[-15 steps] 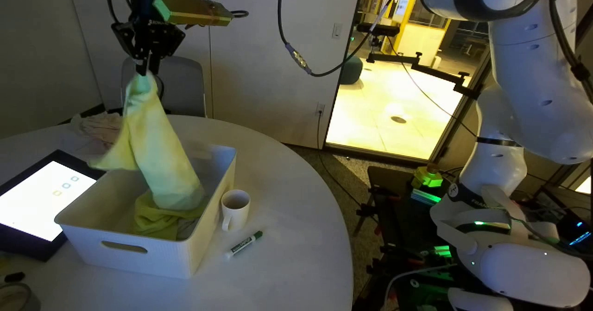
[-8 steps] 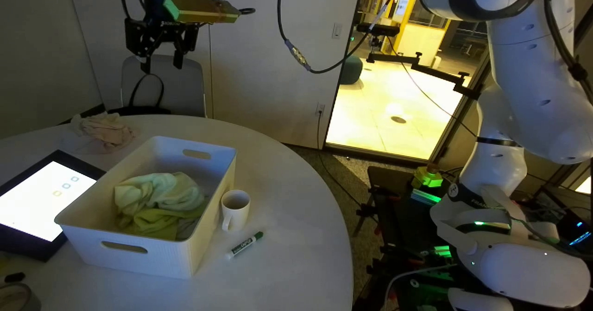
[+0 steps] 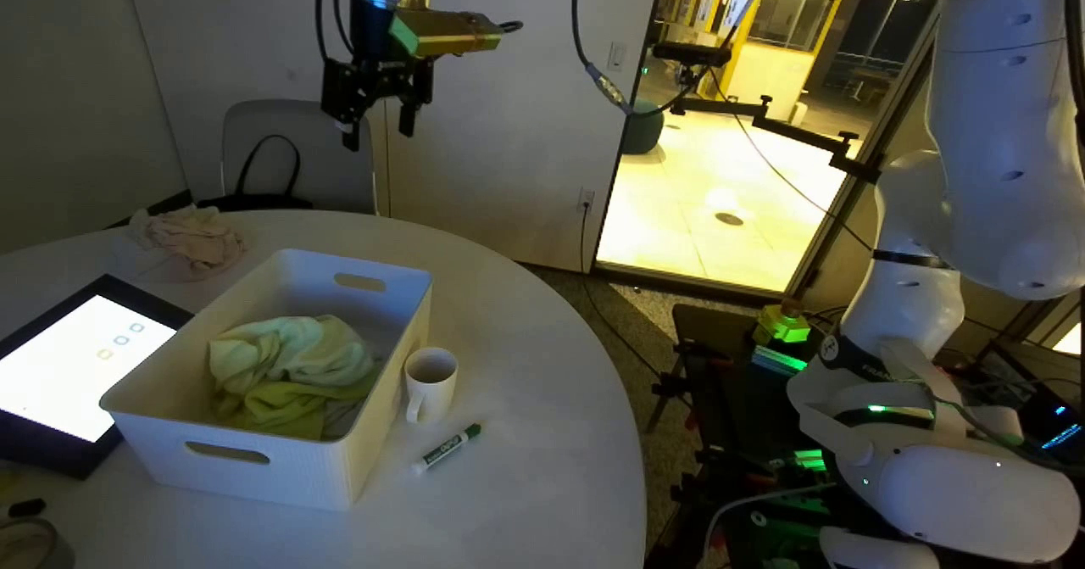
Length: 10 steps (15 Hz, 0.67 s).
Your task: Put the towels in the basket and the smaller objects into the white mug
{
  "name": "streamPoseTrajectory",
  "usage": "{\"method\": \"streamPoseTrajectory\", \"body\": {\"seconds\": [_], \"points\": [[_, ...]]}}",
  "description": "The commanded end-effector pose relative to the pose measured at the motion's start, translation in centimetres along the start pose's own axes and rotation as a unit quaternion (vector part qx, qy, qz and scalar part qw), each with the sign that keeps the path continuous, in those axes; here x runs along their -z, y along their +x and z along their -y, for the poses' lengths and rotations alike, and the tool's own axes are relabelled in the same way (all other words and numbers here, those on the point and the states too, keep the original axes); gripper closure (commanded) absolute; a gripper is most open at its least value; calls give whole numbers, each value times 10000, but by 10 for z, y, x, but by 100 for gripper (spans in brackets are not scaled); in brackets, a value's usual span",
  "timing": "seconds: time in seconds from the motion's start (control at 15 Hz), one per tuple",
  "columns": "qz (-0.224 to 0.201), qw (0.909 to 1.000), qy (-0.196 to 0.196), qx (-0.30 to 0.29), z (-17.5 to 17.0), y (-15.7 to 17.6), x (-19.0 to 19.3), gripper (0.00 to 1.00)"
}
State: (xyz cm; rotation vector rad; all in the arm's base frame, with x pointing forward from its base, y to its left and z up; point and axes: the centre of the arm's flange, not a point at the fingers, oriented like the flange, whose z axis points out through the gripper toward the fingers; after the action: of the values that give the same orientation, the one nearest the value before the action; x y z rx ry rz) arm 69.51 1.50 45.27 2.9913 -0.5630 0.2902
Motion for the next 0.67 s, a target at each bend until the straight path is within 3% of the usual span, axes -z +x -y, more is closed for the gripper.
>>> {"method": "streamPoseTrajectory", "body": {"seconds": [0.0,0.6], "points": [[202,9997,-49,134,-45,-71,-17,0],[899,9936,-195,661,-74,-170,-118,0]]}}
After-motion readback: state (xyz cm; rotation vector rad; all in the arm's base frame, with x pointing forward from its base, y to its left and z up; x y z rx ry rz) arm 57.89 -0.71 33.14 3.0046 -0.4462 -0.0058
